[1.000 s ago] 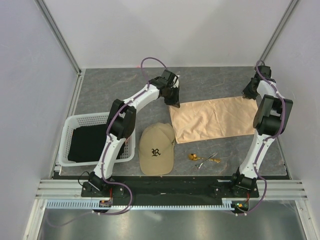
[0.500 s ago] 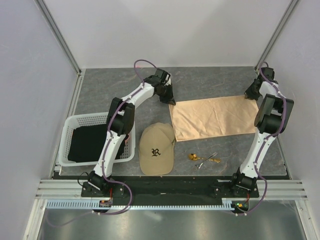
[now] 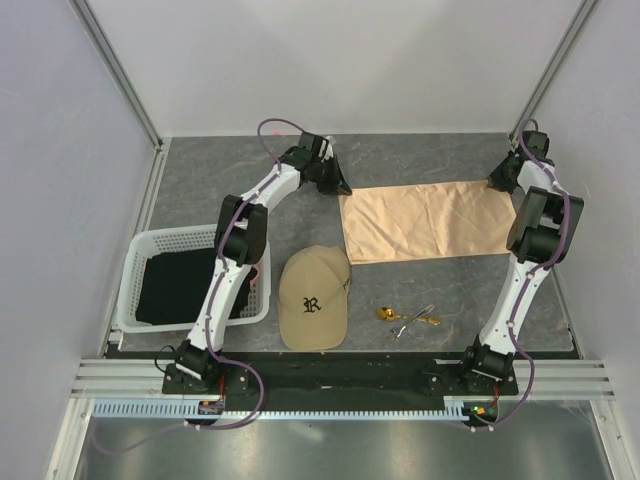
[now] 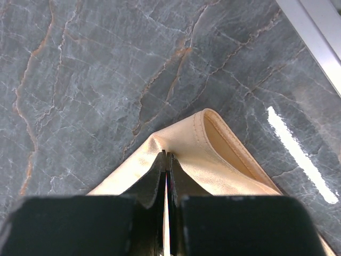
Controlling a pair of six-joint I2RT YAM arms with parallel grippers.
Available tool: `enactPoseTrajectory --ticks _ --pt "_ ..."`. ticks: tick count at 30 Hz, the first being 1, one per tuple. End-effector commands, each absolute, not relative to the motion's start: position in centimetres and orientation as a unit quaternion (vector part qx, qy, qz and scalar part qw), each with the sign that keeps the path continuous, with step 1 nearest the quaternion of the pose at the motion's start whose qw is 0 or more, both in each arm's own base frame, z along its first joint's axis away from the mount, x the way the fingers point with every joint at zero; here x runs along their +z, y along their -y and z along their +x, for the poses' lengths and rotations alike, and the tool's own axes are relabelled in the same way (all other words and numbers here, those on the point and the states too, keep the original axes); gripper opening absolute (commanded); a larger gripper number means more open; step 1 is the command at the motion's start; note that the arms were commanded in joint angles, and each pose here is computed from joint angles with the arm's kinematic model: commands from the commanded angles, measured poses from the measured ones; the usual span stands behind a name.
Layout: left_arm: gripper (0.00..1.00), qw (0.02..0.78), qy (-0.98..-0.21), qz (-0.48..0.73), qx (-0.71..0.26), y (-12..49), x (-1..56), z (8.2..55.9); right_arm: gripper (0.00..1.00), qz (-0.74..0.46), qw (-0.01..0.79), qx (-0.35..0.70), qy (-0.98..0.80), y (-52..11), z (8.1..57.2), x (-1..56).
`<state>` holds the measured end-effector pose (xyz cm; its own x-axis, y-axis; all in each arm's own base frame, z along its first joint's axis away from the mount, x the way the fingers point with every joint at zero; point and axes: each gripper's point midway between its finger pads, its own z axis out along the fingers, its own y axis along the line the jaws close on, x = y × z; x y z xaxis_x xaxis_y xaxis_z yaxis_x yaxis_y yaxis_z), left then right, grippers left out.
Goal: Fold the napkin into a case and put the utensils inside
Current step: Move the rectangle-folded napkin to the center of the board.
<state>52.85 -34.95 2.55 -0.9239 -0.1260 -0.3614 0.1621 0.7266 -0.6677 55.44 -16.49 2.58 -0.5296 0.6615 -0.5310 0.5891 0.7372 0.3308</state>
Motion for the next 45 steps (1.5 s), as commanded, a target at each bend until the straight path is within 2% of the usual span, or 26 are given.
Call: enactPoseTrajectory --ticks 1,5,8,11,13,15,17,20,22,27,34,37,45 --pt "0.09 0.241 -0.880 0.006 -0.410 35.1 4.9 55.9 0.04 0.358 0.347 0.072 -0.864 16.4 57.1 3.7" --pt "0.12 0.288 -0.868 0.031 -0.404 34.4 7.4 57.7 0.06 0.356 0.366 0.076 -0.856 16.4 57.9 6.4" --pt "0.18 0.318 -0.868 0.043 -0.378 33.3 9.3 58.3 0.14 0.355 0.372 0.081 -0.854 16.0 57.6 8.5" --pt "0.25 0.346 -0.856 0.052 -0.380 33.0 13.1 58.4 0.25 0.343 0.383 0.075 -0.854 16.0 56.9 11.0" --pt "0.27 0.351 -0.852 0.055 -0.385 33.1 15.2 57.5 0.29 0.332 0.381 0.076 -0.859 15.6 56.1 12.5" --pt "0.24 0.345 -0.849 0.050 -0.396 33.4 15.8 56.9 0.36 0.323 0.372 0.072 -0.868 15.3 55.1 12.9" --pt "0.16 0.322 -0.851 0.044 -0.413 34.0 15.6 55.4 0.42 0.318 0.368 0.068 -0.871 15.0 53.9 13.5" --pt "0.11 0.311 -0.861 0.030 -0.402 34.3 14.6 54.2 0.49 0.313 0.356 0.062 -0.879 14.4 51.8 13.5" --pt "0.07 0.294 -0.864 0.021 -0.407 34.8 13.0 53.7 0.50 0.314 0.346 0.062 -0.882 14.0 50.5 12.9" --pt "0.04 0.291 -0.882 0.004 -0.371 33.5 10.5 54.0 0.45 0.306 0.323 0.109 -0.889 11.0 48.8 11.7" --pt "0.02 0.254 -0.887 -0.027 -0.384 33.4 7.2 54.5 0.35 0.255 0.306 0.154 -0.904 4.3 47.9 10.8" --pt "0.02 0.255 -0.890 -0.024 -0.378 33.3 6.1 54.7 0.27 0.230 0.291 0.180 -0.911 0.5 47.4 10.1" --pt "0.02 0.238 -0.907 -0.058 -0.343 30.3 3.4 55.4 0.22 0.134 0.243 0.269 -0.922 -13.3 46.2 8.0"
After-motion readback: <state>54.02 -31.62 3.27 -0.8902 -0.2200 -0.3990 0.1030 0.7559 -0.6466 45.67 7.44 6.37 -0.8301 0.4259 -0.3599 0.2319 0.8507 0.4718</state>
